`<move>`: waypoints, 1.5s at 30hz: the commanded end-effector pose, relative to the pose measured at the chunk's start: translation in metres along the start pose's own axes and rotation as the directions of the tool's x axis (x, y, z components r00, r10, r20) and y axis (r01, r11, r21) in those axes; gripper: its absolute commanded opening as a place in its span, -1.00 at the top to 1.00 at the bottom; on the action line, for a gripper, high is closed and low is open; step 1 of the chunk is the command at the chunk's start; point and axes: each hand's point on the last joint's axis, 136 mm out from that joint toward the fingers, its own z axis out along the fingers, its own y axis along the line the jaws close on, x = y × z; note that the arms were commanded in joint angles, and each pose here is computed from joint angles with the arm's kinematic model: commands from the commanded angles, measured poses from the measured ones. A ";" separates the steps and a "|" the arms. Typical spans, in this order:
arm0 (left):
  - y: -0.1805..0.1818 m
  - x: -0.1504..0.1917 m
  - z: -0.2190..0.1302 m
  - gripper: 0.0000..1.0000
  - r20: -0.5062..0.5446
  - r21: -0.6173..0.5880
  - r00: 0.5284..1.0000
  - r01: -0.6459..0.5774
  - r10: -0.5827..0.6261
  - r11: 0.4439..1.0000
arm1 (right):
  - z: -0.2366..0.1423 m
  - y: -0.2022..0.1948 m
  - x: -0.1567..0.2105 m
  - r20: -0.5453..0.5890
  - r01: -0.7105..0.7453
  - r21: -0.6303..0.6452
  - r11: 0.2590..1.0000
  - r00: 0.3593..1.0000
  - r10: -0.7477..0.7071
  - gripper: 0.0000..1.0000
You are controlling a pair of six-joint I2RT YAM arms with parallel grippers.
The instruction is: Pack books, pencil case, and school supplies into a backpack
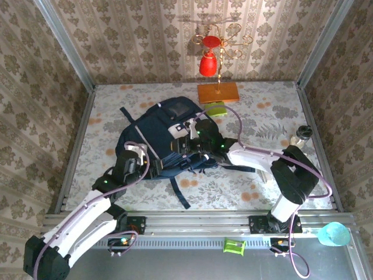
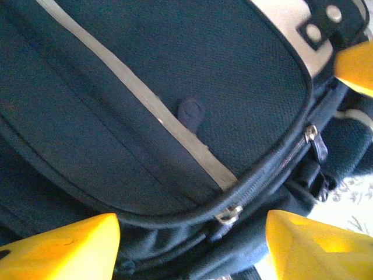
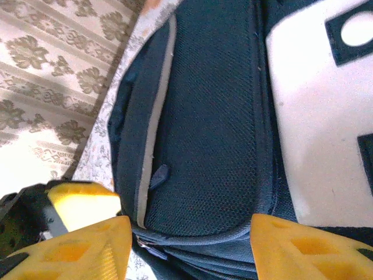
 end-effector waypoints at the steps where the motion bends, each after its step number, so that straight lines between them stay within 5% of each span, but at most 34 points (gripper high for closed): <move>1: -0.017 0.017 0.005 -0.24 -0.069 0.093 0.998 -0.003 0.010 0.996 | 0.012 -0.012 0.015 -0.078 -0.086 0.047 0.995 0.993 0.089 -0.09; 12: -0.013 0.024 0.017 -0.10 -0.091 0.063 0.996 -0.003 0.008 0.998 | 0.028 -0.017 0.023 -0.072 -0.163 0.066 0.985 0.983 0.167 0.02; 19: -0.013 0.019 0.026 0.01 -0.109 0.039 0.994 -0.026 0.030 0.999 | 0.031 -0.008 0.006 0.009 -0.226 0.012 0.974 0.974 0.226 0.62; 24: -0.012 0.022 0.031 0.08 -0.116 0.038 0.993 -0.017 0.021 0.999 | 0.027 0.005 -0.007 0.066 -0.265 -0.059 0.963 0.961 0.268 0.83; 45: 0.007 0.013 0.030 0.15 0.014 -0.033 0.999 0.040 -0.039 0.999 | 0.001 0.054 -0.039 0.157 -0.321 -0.238 0.917 0.919 0.362 1.00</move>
